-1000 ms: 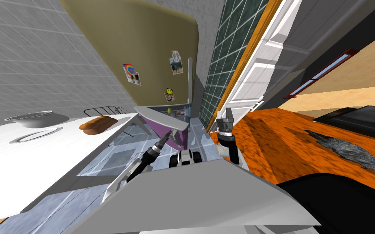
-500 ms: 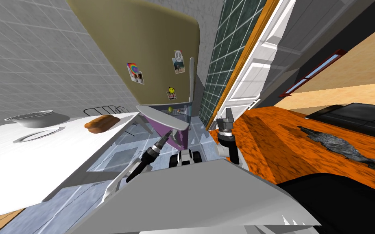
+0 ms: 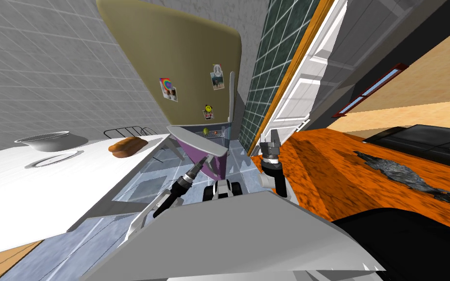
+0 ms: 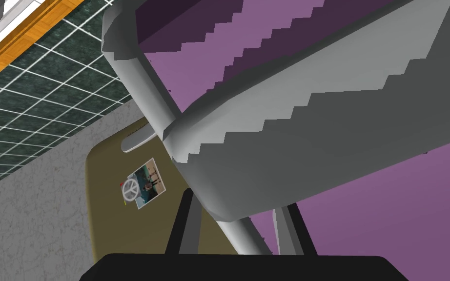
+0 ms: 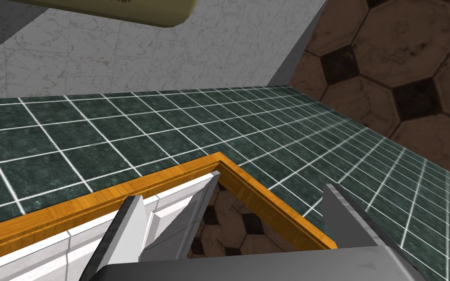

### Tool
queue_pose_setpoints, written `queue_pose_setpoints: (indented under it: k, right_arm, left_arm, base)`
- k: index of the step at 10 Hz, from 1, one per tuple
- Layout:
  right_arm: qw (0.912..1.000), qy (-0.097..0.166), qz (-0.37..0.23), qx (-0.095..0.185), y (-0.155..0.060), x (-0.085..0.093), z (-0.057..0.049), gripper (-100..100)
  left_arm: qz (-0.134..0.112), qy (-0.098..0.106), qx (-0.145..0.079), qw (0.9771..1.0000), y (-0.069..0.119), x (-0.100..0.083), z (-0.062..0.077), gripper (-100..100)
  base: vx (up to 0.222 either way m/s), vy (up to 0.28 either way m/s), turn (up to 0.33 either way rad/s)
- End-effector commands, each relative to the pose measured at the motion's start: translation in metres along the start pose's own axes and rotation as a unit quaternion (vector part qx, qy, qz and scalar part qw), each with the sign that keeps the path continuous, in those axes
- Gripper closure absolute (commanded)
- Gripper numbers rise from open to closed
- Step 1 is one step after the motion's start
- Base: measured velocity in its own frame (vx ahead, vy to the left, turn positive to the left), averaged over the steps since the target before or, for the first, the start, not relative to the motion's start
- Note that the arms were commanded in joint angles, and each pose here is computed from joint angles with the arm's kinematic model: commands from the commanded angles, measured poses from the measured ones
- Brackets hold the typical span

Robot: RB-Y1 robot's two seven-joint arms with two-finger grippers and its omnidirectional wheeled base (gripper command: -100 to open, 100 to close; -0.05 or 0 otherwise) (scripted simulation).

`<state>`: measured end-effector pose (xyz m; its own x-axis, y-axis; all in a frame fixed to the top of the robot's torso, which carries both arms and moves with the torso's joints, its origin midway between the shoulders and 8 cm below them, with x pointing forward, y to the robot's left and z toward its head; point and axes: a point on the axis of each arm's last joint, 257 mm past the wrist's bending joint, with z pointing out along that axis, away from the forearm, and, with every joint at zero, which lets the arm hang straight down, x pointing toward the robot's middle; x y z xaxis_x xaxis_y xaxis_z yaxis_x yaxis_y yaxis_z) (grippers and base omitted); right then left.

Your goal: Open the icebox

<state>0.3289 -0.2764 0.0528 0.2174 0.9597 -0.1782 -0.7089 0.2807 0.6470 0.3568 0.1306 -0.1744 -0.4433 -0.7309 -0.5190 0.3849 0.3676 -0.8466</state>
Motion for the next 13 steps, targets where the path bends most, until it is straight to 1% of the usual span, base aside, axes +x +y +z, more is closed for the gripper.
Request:
queue_pose_setpoints:
  k: [1,7,8,9,10,11,12,13]
  right_arm:
    - [1.0,0.0,0.0,0.0,0.0,0.0,0.0,0]
    - [1.0,0.0,0.0,0.0,0.0,0.0,0.0,0]
    - [1.0,0.0,0.0,0.0,0.0,0.0,0.0,0]
    - [1.0,0.0,0.0,0.0,0.0,0.0,0.0,0]
    - [1.0,0.0,0.0,0.0,0.0,0.0,0.0,0]
    - [1.0,0.0,0.0,0.0,0.0,0.0,0.0,0]
    - [1.0,0.0,0.0,0.0,0.0,0.0,0.0,0]
    - [1.0,0.0,0.0,0.0,0.0,0.0,0.0,0]
  left_arm:
    - [-0.012,0.018,-0.022,0.9995,0.013,0.019,-0.014,100]
    - [-0.012,0.018,-0.022,0.9995,0.013,0.019,-0.014,100]
    - [-0.004,0.004,-0.015,0.9999,0.01,0.004,-0.008,100]
    - [-0.005,0.005,-0.017,0.9998,0.012,0.004,-0.009,100]
    - [0.001,-0.003,-0.005,1.0,0.002,-0.005,-0.004,100]
    - [0.001,0.008,0.0,1.0,0.0,0.001,-0.006,100]
    - [0.001,0.008,0.0,1.0,0.0,0.001,-0.006,100]
    - [0.0,0.02,0.005,0.9998,-0.003,0.009,-0.009,100]
  base:
    - [0.0,0.0,0.0]
    - [0.001,-0.002,0.003]
    - [-0.007,0.022,-0.037]
    - [-0.036,0.046,-0.033]
    - [-0.02,0.025,-0.015]
    - [-0.041,0.102,-0.15]
    - [-0.085,0.133,-0.135]
    - [-0.14,0.177,-0.12]
